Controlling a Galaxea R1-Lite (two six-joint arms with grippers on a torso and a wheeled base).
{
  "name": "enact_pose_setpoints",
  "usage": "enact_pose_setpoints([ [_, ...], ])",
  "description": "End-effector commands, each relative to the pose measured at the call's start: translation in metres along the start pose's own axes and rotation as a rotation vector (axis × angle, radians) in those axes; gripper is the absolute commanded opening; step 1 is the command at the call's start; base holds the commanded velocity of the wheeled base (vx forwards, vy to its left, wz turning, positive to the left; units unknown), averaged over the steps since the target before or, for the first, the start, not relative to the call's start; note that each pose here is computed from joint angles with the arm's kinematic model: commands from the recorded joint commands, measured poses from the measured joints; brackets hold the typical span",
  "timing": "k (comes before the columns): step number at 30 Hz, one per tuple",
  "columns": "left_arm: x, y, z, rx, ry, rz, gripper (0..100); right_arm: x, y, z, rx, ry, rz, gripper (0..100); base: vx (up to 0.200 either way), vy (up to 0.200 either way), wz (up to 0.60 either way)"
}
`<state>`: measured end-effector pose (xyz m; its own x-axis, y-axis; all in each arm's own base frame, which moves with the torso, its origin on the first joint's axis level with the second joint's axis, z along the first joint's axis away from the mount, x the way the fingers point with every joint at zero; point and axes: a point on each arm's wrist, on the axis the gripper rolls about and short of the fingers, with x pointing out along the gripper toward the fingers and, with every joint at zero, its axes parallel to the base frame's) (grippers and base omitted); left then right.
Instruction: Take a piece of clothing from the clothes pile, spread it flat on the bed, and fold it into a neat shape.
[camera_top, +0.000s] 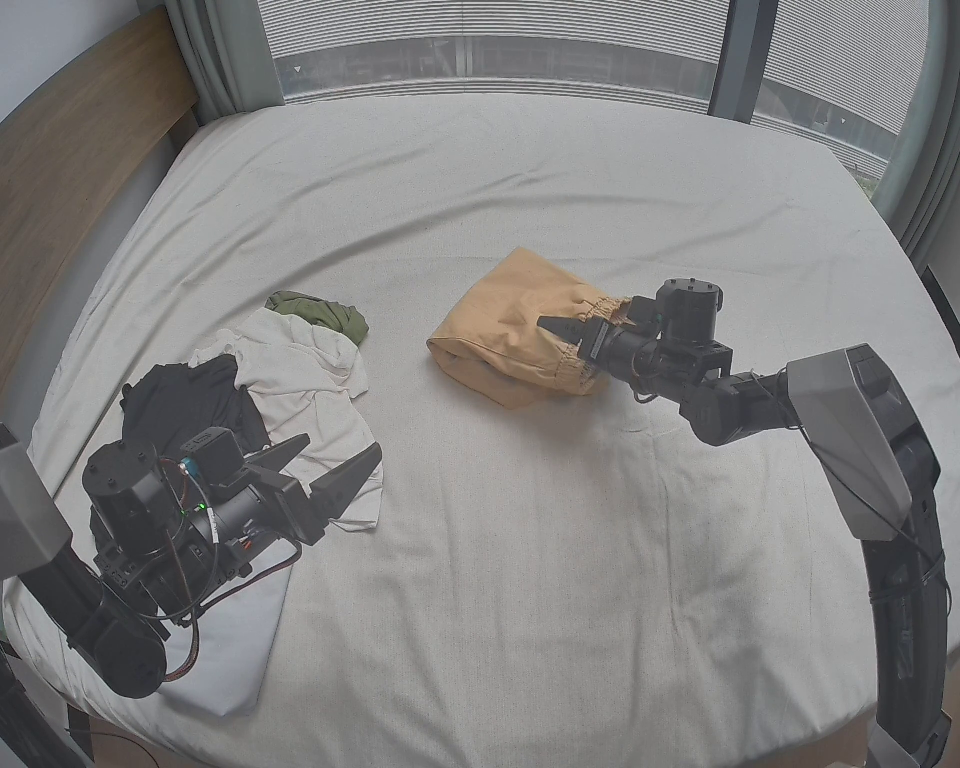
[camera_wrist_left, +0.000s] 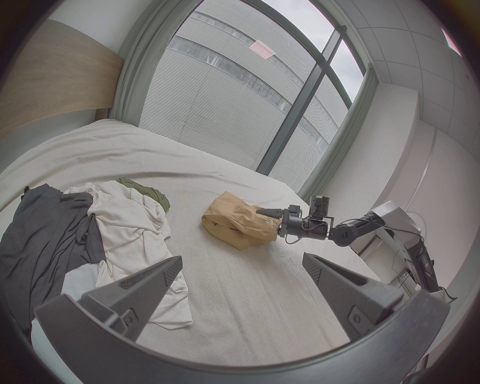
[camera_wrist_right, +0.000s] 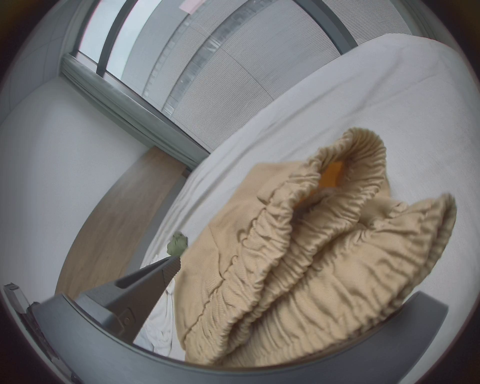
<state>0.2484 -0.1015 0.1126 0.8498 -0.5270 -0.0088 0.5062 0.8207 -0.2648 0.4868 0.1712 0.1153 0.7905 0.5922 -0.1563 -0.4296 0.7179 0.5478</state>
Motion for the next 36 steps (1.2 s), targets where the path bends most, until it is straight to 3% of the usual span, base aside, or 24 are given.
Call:
enact_pose_setpoints([
  [1, 0.000, 0.000, -0.001, -0.002, 0.006, 0.001, 100, -0.059, 0.015, 0.004, -0.028, 0.050, -0.088, 100, 0.000, 0.000, 0.00],
  [7, -0.003, 0.000, -0.004, -0.004, 0.020, 0.001, 100, -0.093, 0.010, -0.008, -0.036, 0.071, -0.150, 100, 0.000, 0.000, 0.00],
  [20, -0.007, -0.009, -0.009, -0.032, 0.045, -0.025, 100, -0.217, 0.073, 0.006, -0.084, -0.036, -0.042, 100, 0.000, 0.000, 0.00],
  [31, -0.035, -0.046, 0.026, -0.049, -0.086, -0.160, 100, -0.296, 0.111, 0.011, -0.134, -0.145, 0.039, 100, 0.000, 0.000, 0.00],
  [36, -0.057, -0.061, 0.039, -0.046, -0.141, -0.223, 100, -0.331, 0.121, -0.006, -0.204, -0.156, 0.077, 100, 0.000, 0.000, 0.00],
])
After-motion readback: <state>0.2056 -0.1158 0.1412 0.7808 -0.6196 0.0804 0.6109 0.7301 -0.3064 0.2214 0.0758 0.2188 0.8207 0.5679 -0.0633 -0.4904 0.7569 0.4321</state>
